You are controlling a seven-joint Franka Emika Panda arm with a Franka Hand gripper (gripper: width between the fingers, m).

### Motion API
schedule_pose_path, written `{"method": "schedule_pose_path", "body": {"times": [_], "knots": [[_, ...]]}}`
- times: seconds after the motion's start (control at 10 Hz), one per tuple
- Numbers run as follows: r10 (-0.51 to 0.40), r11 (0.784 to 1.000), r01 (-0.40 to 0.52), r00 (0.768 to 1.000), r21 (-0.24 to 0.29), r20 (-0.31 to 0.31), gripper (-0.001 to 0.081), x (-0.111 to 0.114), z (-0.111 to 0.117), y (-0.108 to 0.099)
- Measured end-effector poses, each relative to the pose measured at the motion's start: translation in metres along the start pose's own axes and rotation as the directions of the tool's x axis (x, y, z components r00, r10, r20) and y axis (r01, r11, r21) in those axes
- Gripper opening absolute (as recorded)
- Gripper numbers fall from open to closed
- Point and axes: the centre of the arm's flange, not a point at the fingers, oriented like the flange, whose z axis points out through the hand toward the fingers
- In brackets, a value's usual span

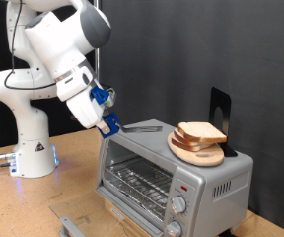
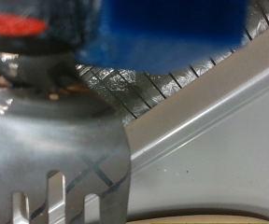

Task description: Make a piece of toast with the oven

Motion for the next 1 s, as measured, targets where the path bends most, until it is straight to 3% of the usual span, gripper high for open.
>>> {"method": "schedule_pose_path", "body": {"times": [0.4, 1.0], "knots": [[-0.021, 1.0, 0.021, 1.0, -0.017, 0.015, 0.0345, 0.0, 0.004, -0.004], [-0.051, 0.997, 0.052, 0.998, -0.051, 0.026, 0.0345, 0.009, 0.012, -0.034]]}}
